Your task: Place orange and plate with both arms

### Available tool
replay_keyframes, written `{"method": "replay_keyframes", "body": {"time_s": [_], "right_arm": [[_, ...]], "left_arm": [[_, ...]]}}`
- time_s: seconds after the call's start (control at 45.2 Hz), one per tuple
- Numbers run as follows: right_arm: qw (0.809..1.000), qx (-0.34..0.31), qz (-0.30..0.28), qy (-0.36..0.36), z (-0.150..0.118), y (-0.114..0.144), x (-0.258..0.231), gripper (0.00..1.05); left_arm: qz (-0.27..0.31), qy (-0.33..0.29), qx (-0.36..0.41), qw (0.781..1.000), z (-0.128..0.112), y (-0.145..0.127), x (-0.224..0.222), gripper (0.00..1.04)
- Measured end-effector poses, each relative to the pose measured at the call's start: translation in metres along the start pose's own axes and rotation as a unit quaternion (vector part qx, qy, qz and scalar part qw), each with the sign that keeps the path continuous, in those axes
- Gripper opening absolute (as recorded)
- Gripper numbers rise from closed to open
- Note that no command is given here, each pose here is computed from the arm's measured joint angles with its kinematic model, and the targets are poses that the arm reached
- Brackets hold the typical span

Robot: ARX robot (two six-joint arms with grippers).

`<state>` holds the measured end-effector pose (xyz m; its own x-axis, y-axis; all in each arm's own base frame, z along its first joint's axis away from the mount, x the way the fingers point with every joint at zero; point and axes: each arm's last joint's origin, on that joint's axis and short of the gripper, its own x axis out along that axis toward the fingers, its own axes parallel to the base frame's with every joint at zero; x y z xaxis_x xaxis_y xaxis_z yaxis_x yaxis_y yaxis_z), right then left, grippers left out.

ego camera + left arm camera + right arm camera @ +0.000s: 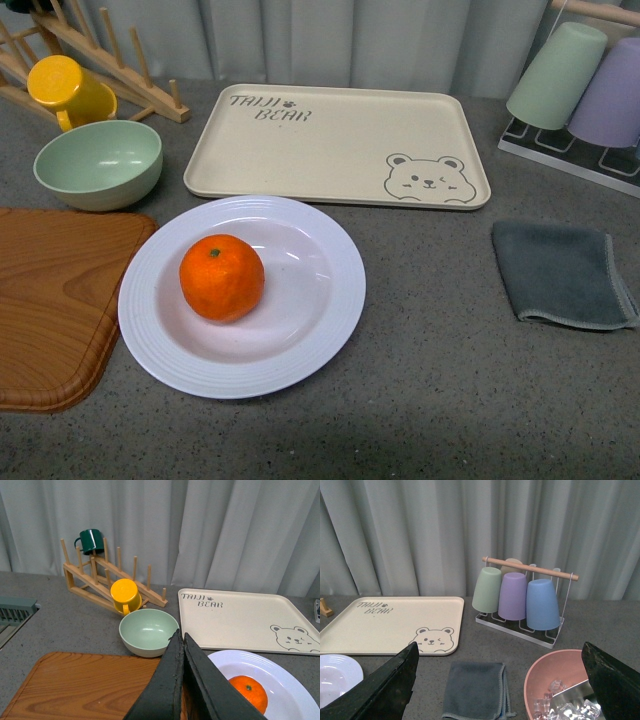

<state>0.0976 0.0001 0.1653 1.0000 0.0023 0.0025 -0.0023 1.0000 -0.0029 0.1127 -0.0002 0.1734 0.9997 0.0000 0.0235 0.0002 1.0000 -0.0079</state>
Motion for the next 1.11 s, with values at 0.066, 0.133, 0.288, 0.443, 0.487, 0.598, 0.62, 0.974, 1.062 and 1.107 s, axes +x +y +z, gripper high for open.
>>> {"method": "replay_keyframes", "body": {"time_s": [0.066,0.133,0.288,0.443,0.487,0.598,0.62,0.974,1.062,1.107], "right_arm": [[1.000,0.000,0.000,0.000,0.000,0.000,0.000,0.95],[1.000,0.000,0.000,0.000,0.000,0.000,0.000,0.95],[1.000,0.000,0.000,0.000,0.000,0.000,0.000,0.95],[1.000,0.000,0.000,0.000,0.000,0.000,0.000,0.95],[1.000,0.000,0.000,0.000,0.000,0.000,0.000,0.95],[1.000,0.000,0.000,0.000,0.000,0.000,0.000,0.95],[1.000,0.000,0.000,0.000,0.000,0.000,0.000,0.95],[0.995,-0.037,0.026,0.089,0.003,0.014,0.052,0.95],[0.988,0.005,0.074,0.138,-0.001,0.018,0.082,0.95],[0.976,0.042,0.102,0.186,-0.011,0.021,0.102,0.95]], "left_arm": [[0.000,0.000,0.000,1.000,0.000,0.000,-0.001,0.04],[0.000,0.000,0.000,1.000,0.000,0.000,-0.003,0.04],[0.000,0.000,0.000,1.000,0.000,0.000,-0.005,0.04],[-0.001,0.003,0.000,1.000,-0.003,0.000,-0.016,0.04],[-0.001,0.003,0.000,1.000,-0.003,0.000,-0.016,0.04],[-0.001,0.004,0.000,1.000,-0.003,0.000,-0.016,0.04],[-0.001,0.004,0.000,1.000,-0.003,0.000,-0.016,0.04],[-0.001,0.004,0.000,1.000,-0.003,0.000,-0.016,0.70],[-0.001,0.004,0.000,1.000,-0.003,0.000,-0.016,0.87],[-0.001,0.004,0.000,1.000,-0.003,0.000,-0.016,0.97]]}}
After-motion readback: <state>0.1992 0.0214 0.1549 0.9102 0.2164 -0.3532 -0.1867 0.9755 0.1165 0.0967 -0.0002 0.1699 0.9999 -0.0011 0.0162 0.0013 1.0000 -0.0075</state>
